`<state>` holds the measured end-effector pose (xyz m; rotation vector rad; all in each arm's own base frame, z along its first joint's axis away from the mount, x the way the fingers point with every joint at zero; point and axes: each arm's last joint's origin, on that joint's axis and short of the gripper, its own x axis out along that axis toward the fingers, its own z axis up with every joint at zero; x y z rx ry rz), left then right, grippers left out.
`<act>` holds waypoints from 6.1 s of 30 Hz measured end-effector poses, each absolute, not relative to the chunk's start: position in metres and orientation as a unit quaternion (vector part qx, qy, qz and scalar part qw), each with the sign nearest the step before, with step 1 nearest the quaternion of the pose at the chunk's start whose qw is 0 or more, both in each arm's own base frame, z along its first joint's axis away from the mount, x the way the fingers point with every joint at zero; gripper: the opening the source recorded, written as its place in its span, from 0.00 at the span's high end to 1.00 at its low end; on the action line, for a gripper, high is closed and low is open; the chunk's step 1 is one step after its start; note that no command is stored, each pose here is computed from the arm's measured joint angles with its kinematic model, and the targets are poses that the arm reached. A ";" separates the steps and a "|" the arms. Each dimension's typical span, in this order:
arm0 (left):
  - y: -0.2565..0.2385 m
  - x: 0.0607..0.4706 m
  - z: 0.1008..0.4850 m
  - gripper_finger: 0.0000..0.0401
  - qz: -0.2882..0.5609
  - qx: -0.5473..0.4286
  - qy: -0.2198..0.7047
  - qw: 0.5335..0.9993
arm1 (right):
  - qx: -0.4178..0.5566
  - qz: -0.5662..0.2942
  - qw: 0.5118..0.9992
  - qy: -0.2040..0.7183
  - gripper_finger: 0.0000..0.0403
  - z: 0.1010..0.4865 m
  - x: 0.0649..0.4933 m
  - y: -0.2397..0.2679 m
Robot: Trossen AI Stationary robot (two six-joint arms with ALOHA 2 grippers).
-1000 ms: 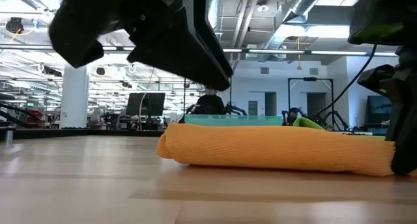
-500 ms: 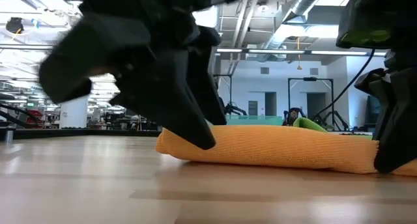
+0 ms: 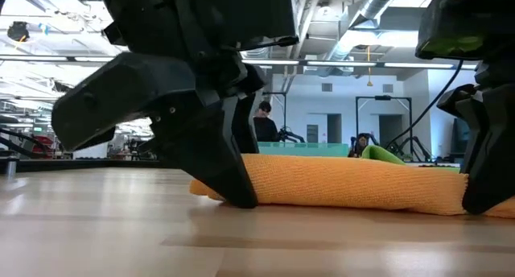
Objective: Roll microfiber towels into tight, uniform cylinder then place into a basket
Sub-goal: Roll the orange microfiber towel
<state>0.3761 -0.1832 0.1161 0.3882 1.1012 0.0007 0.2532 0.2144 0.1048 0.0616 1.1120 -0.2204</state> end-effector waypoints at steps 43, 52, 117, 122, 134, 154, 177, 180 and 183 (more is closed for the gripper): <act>-0.187 0.390 0.162 0.97 -0.080 -0.350 0.594 0.720 | 0.163 0.201 0.771 0.582 0.97 0.121 0.275 0.193; -0.177 0.392 0.161 0.97 -0.057 -0.348 0.599 0.719 | 0.287 0.187 0.756 0.559 0.97 0.099 0.265 0.174; -0.178 0.382 0.146 0.81 -0.065 -0.057 0.547 0.833 | 0.344 0.158 0.737 0.560 0.96 0.097 0.269 0.163; -0.177 0.379 0.141 0.81 -0.051 -0.084 0.550 0.829 | 0.361 0.148 0.731 0.561 0.89 0.097 0.270 0.163; -0.176 0.377 0.140 0.81 -0.023 -0.115 0.561 0.819 | 0.393 0.136 0.713 0.565 0.69 0.098 0.272 0.162; -0.176 0.378 0.139 0.81 0.007 -0.149 0.555 0.819 | 0.272 0.069 0.781 0.558 0.68 0.151 0.235 0.149; -0.177 0.380 0.139 0.81 0.015 -0.154 0.547 0.823 | 0.191 0.056 0.920 0.337 0.68 0.121 0.249 0.209; -0.176 0.380 0.139 0.81 0.015 -0.153 0.546 0.823 | 0.201 0.052 0.910 0.358 0.68 0.114 0.249 0.208; -0.176 0.381 0.139 0.81 0.015 -0.137 0.538 0.832 | 0.214 0.025 0.898 0.384 0.69 0.106 0.247 0.206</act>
